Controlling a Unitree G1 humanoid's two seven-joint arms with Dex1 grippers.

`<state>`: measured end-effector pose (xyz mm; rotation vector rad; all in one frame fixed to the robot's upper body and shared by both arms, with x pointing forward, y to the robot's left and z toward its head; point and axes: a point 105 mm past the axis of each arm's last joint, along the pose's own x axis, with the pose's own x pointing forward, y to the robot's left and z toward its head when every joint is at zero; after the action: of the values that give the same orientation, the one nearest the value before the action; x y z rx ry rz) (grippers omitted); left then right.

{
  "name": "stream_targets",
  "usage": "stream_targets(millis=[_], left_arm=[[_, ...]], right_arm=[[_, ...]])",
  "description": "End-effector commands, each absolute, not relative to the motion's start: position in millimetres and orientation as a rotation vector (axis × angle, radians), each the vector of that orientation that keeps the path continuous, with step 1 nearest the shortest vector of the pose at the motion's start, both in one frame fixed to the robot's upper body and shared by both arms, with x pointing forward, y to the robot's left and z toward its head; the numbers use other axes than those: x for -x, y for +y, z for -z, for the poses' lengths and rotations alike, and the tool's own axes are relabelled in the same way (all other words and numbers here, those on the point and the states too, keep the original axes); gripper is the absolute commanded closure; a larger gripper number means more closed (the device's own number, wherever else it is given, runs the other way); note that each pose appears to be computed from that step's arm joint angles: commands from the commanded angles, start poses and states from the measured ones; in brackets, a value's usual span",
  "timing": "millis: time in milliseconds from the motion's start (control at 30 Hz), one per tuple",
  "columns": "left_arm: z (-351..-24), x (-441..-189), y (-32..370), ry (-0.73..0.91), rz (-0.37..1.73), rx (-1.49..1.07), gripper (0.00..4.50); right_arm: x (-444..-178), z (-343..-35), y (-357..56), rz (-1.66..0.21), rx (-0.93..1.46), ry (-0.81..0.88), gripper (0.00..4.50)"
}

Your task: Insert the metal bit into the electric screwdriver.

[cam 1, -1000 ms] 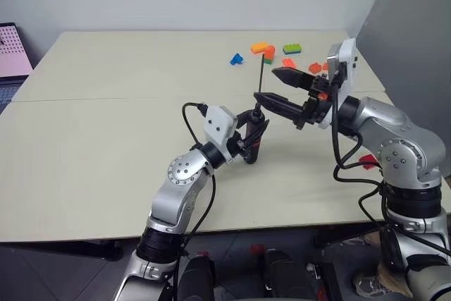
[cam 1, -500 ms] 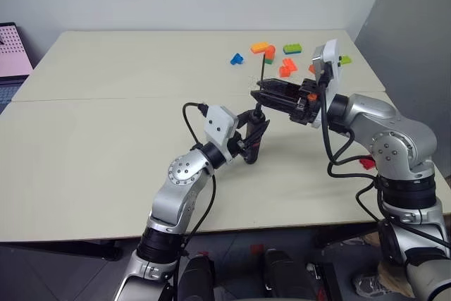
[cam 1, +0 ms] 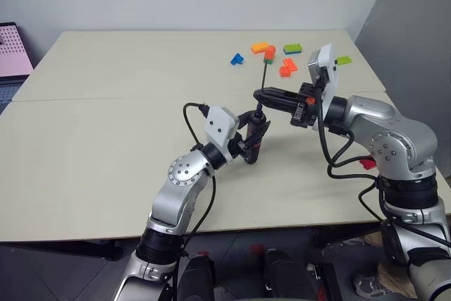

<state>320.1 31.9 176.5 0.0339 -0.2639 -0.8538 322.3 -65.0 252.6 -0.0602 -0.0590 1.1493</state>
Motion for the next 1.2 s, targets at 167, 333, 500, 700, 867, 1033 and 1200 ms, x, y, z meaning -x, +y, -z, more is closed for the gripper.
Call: stream_targets(millis=[167, 333, 500, 700, 867, 1033, 1200], left_arm=[[-176.6, -316.4, 28.5, -0.27, 0.864, -0.038, 2.85], [-177.0, -316.0, 27.3, -0.271, 0.869, -0.038, 2.85], [-176.9, -316.2, 27.4, -0.271, 0.872, -0.038, 2.85], [-188.2, -316.3, 27.4, -0.308, 0.885, -0.108, 2.85], [-215.3, -330.5, 28.3, -0.389, 0.913, -0.479, 2.85], [-207.4, -378.5, 56.2, -0.165, 0.933, -0.92, 2.85], [-184.9, -403.3, 61.3, -0.058, 1.015, -1.211, 2.86]], right_arm=[[-312.0, -257.0, -62.9, -1.19, 0.112, -0.098, 4.5], [-307.6, -260.9, -66.3, -1.203, 0.103, -0.112, 3.84], [-306.3, -266.3, -74.2, -1.191, 0.119, -0.129, 2.7], [-310.5, -272.7, -100.8, -1.111, 0.192, -0.131, 1.35], [-311.4, -272.8, -133.5, -1.008, 0.332, -0.095, 1.35], [-301.1, -273.3, -164.0, -0.938, 0.546, -0.049, 1.35], [-286.8, -258.0, -161.4, -0.996, 0.662, 0.029, 1.35]])
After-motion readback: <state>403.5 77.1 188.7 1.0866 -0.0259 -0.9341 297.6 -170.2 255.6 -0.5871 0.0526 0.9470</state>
